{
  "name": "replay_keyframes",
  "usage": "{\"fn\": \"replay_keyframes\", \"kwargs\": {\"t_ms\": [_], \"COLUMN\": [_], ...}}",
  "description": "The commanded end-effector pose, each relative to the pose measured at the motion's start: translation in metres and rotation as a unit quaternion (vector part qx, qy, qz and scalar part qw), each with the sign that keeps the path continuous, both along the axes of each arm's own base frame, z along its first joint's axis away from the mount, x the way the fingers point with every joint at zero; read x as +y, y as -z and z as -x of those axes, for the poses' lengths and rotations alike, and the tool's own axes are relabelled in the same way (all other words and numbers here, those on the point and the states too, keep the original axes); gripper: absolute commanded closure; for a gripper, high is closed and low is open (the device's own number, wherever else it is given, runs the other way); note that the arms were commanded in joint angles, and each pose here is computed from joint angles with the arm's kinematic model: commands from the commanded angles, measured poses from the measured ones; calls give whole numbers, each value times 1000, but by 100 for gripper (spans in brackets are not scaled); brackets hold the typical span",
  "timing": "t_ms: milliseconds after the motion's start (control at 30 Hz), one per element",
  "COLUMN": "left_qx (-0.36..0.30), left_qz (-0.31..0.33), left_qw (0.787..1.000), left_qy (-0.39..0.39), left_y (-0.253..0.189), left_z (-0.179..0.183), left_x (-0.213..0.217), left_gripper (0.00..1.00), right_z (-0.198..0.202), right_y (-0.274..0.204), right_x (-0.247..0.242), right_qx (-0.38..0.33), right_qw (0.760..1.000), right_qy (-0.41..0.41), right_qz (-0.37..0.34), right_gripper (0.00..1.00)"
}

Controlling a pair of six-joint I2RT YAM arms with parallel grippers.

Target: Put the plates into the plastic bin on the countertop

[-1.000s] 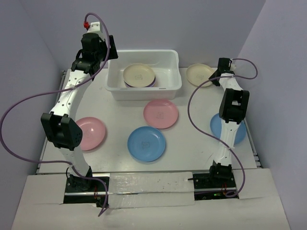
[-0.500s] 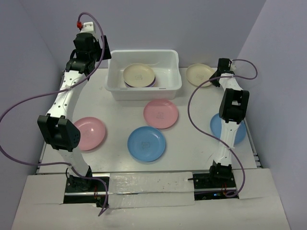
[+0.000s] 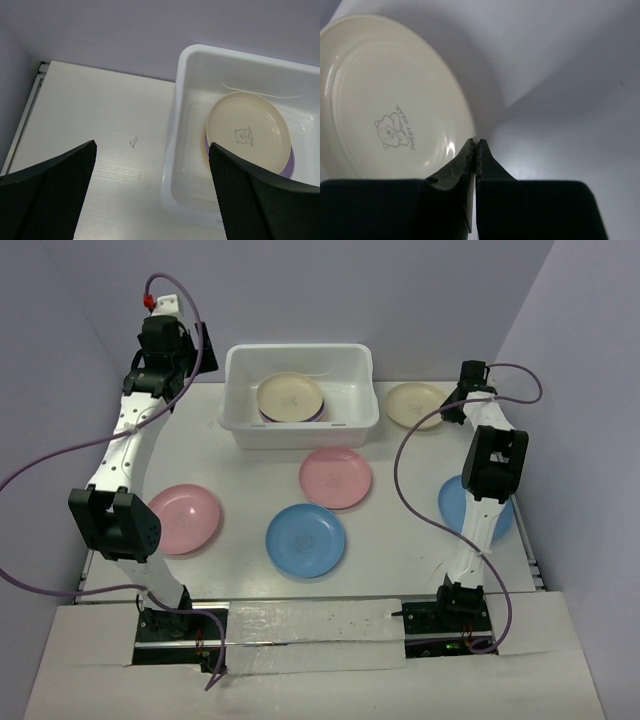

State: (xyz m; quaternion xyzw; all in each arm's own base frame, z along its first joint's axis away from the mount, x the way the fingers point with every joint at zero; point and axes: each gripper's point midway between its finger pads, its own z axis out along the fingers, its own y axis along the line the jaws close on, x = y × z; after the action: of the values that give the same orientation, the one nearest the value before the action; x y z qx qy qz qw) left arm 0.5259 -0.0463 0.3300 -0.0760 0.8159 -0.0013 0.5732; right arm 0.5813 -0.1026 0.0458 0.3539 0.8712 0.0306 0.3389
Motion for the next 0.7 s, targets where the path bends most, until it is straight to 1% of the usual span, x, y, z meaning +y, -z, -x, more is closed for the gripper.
{"fn": "replay_keyframes", "kwargs": {"t_ms": [0, 67, 100, 200, 267, 333, 367, 400, 433, 500, 567, 667], "left_qx": [-52, -48, -57, -53, -49, -31, -31, -12, -4, 18, 37, 54], "left_qz": [42, 53, 57, 77, 90, 103, 108, 110, 113, 114, 114, 107], "left_qw": [997, 997, 996, 995, 995, 994, 993, 993, 993, 991, 989, 982], "left_qy": [-33, -42, -42, -32, -7, 5, 21, 31, 44, 70, 91, 143], "left_y": [-41, -33, -38, -21, -15, 9, 10, 30, 36, 53, 66, 79], "left_z": [25, 29, 31, 44, 52, 59, 65, 70, 75, 87, 99, 119], "left_x": [34, 43, 46, 49, 41, 44, 39, 36, 32, 25, 22, 14], "left_gripper": [1, 1, 1, 1, 1, 1, 1, 1, 1, 1, 1, 1], "right_z": [20, 34, 39, 61, 70, 73, 71, 69, 66, 56, 45, 26], "right_y": [-160, -200, -215, -266, -299, -319, -331, -344, -343, -361, -367, -356], "right_x": [-8, -12, -13, -15, -7, 6, 22, 33, 45, 85, 125, 183], "right_qx": [-123, -150, -161, -202, -240, -267, -284, -296, -294, -315, -325, -327], "right_qw": [992, 988, 986, 978, 969, 962, 957, 952, 951, 939, 930, 919], "right_qy": [2, 17, 22, 37, 24, 0, -21, -42, -57, -106, -149, -203], "right_qz": [7, 19, 26, 44, 47, 52, 54, 69, 75, 85, 87, 84], "right_gripper": [100, 100, 100, 100, 100, 100, 100, 100, 100, 100, 100, 100]}}
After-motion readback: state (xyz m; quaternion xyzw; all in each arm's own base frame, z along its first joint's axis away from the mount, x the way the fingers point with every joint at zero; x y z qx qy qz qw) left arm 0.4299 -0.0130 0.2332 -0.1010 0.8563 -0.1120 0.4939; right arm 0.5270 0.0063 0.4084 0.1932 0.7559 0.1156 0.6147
